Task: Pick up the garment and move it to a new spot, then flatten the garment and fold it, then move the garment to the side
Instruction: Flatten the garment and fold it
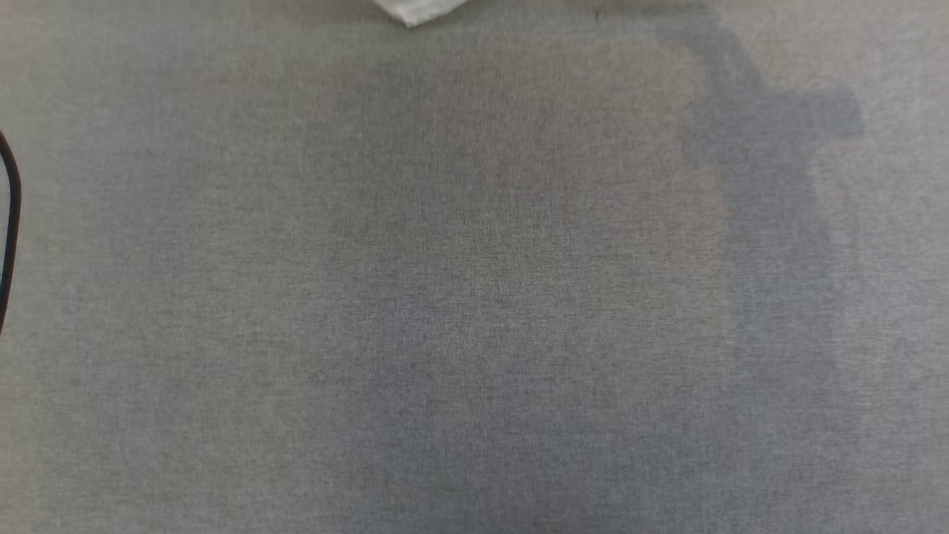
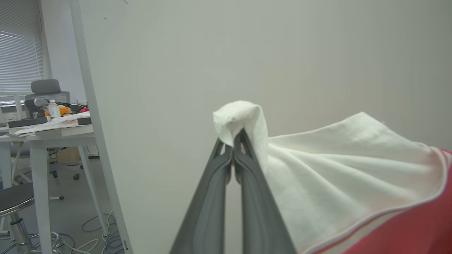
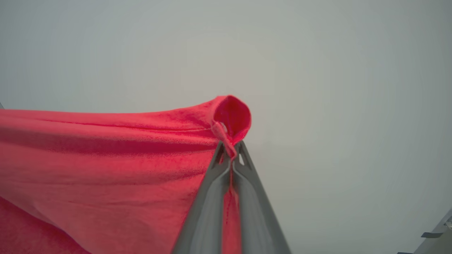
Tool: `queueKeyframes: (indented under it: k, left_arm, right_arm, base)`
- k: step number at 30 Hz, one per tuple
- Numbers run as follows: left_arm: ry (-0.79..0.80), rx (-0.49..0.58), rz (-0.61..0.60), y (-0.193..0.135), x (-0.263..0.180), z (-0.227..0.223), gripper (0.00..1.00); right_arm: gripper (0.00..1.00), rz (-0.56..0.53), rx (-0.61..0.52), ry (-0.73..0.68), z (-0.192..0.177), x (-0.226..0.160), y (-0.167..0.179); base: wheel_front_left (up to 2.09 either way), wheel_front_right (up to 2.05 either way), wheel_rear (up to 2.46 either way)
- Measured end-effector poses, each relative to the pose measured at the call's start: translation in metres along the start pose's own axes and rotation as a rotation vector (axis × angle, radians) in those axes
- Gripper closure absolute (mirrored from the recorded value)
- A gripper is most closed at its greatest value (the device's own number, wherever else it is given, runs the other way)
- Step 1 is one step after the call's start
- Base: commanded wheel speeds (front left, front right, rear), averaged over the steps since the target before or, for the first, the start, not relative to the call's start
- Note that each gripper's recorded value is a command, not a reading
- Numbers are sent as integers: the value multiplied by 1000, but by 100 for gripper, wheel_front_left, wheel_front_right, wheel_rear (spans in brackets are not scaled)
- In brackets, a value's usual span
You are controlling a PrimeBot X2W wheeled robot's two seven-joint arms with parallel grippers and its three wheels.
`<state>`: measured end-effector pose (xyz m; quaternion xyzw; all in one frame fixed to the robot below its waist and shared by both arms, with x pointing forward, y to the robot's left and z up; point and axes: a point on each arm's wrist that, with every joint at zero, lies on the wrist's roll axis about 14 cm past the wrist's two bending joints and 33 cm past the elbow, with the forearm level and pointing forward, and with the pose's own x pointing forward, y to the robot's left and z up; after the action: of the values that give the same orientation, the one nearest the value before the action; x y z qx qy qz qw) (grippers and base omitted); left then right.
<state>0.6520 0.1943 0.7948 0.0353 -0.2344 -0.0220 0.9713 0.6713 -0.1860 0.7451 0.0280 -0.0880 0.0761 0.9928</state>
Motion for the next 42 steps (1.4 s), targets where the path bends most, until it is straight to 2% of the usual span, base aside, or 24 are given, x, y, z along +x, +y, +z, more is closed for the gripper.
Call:
queueKeyframes:
  k: [3, 11, 20, 27, 33, 37, 42]
  left_arm:
    - [36, -10, -2, -4, 6, -30, 100]
    - [206, -59, 7, -7, -2, -136, 100]
    - [388, -158, 4, -12, -35, -221, 100]
    - [554, -263, 40, -9, -95, -269, 100]
    - [721, -326, 63, -17, -177, -306, 100]
    - [811, -334, 59, -21, -233, -316, 100]
    - [860, -328, 31, -27, -282, -308, 100]
  right_arm:
    - [100, -2, 8, 24, -23, 13, -1]
    - [100, 28, 16, 156, -113, 34, 10]
    - [100, 82, 9, 307, -193, 30, 24]
    - [100, 129, 33, 435, -246, -9, 33]
    - [100, 130, 79, 541, -286, -62, 28]
    - [100, 125, 110, 604, -305, -103, 26]
    - [100, 117, 141, 634, -309, -145, 24]
  base:
    - [0, 0, 0]
    - [0, 0, 0]
    - [0, 0, 0]
    - [0, 0, 0]
    - [0, 0, 0]
    - [0, 0, 0]
    - [0, 0, 0]
